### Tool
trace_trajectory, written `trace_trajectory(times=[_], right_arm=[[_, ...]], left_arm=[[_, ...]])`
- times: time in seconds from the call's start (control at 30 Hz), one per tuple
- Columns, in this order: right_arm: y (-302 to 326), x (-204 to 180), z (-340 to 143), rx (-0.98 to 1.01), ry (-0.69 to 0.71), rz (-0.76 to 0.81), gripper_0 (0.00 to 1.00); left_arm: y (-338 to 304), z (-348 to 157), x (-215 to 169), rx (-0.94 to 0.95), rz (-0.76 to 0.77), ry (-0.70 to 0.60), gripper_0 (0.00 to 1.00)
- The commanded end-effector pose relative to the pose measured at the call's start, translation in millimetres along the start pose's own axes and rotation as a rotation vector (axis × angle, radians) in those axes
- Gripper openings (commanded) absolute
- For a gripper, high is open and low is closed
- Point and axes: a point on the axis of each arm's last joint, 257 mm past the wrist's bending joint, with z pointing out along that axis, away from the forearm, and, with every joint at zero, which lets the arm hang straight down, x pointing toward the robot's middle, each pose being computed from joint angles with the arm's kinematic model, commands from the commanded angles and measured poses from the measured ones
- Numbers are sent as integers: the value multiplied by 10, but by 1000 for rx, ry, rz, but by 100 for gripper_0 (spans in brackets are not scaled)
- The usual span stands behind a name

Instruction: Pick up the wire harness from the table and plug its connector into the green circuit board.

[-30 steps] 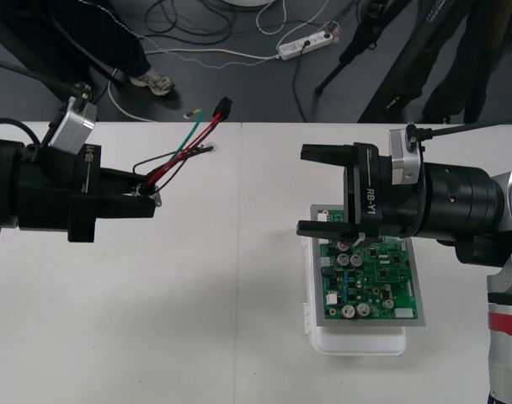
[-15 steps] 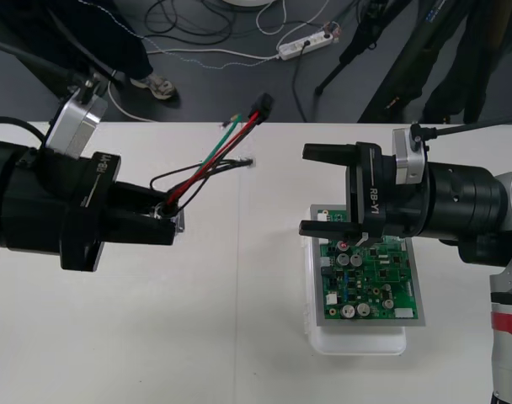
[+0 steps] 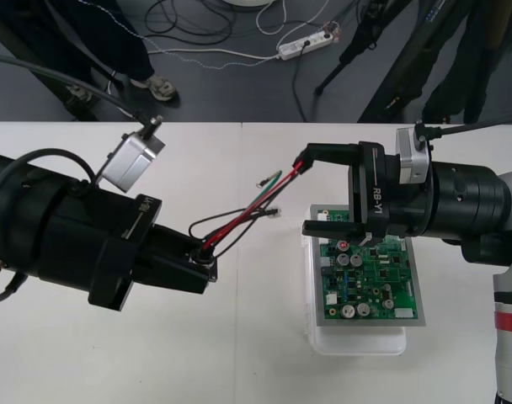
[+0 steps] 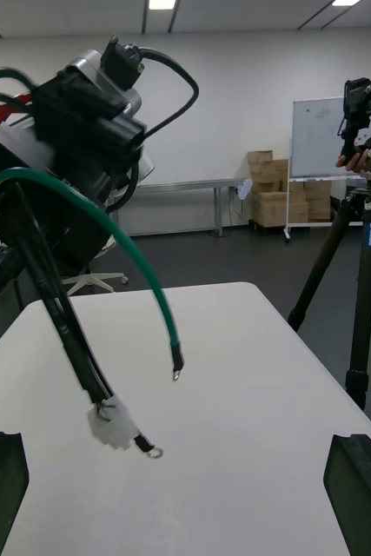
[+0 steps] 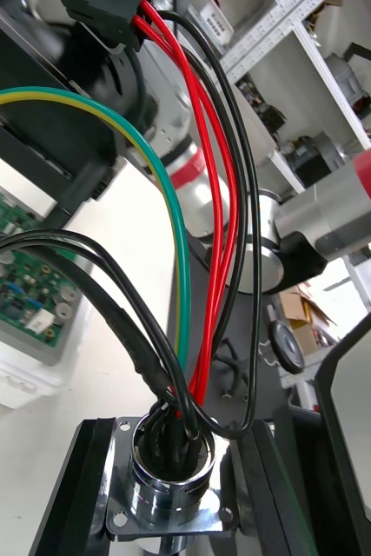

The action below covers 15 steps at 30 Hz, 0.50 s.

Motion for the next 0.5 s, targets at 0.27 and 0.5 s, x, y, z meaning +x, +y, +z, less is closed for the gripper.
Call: trace_trajectory(times=[0.27, 0.5], right_arm=[[-52, -97, -99, -3, 10, -51, 100], [-45, -99, -124, -6, 14, -53, 100]], left_arm=[[-394, 237, 326, 154, 21, 69, 0], [-486, 319, 409, 199, 2, 85, 0]])
